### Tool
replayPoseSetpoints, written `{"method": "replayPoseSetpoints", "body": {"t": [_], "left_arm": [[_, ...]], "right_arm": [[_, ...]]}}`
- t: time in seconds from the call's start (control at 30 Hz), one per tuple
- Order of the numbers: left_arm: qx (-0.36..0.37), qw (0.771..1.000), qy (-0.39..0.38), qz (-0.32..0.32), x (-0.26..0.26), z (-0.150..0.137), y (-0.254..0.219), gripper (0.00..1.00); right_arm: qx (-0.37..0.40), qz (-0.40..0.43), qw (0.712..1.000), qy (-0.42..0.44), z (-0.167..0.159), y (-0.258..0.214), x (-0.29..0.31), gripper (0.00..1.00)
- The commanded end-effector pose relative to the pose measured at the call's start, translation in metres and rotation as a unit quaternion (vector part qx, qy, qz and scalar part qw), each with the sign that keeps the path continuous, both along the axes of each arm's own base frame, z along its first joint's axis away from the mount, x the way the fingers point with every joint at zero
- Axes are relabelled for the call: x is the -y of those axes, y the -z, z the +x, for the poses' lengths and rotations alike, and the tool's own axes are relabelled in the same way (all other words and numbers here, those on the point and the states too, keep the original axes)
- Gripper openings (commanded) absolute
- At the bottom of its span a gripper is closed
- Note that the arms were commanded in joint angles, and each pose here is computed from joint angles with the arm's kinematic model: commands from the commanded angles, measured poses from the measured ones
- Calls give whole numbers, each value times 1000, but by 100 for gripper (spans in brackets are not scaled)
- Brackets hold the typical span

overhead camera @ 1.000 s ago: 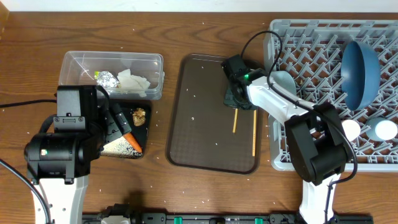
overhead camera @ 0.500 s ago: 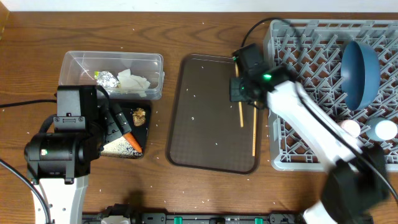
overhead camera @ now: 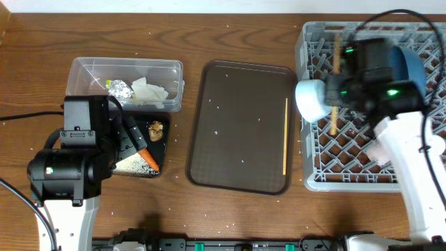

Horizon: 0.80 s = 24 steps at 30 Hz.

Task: Sort waste into correct bins and load items into the dishwasher rack
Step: 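Place the chopstick upright in the rack with the right gripper, then reach the right gripper back to the second chopstick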

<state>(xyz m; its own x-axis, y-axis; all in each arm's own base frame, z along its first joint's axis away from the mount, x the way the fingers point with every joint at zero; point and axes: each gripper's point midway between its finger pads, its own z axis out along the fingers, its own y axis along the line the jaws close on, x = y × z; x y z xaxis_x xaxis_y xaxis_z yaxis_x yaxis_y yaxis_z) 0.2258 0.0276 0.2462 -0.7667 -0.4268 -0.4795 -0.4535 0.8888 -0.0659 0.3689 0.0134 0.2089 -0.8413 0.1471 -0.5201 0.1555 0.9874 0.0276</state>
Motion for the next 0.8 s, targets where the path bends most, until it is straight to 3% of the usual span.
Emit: {"method": "replayPoseSetpoints", "body": {"t": [0.0, 0.4, 0.63, 0.7, 0.77], "left_arm": [[-3, 1000, -1, 12, -4, 0, -1, 98], [-3, 1000, -1, 12, -4, 0, -1, 98], [-3, 1000, -1, 12, -4, 0, -1, 98], [-3, 1000, -1, 12, -4, 0, -1, 98], [-3, 1000, -1, 12, -4, 0, -1, 98]], "right_arm": [[-33, -40, 999, 0, 1, 17, 38, 1], [-114, -95, 989, 8, 15, 77, 68, 1], [-120, -140, 982, -31, 20, 78, 76, 1], [-122, -141, 982, -35, 19, 79, 75, 26], [-123, -127, 983, -45, 18, 79, 68, 33]]}}
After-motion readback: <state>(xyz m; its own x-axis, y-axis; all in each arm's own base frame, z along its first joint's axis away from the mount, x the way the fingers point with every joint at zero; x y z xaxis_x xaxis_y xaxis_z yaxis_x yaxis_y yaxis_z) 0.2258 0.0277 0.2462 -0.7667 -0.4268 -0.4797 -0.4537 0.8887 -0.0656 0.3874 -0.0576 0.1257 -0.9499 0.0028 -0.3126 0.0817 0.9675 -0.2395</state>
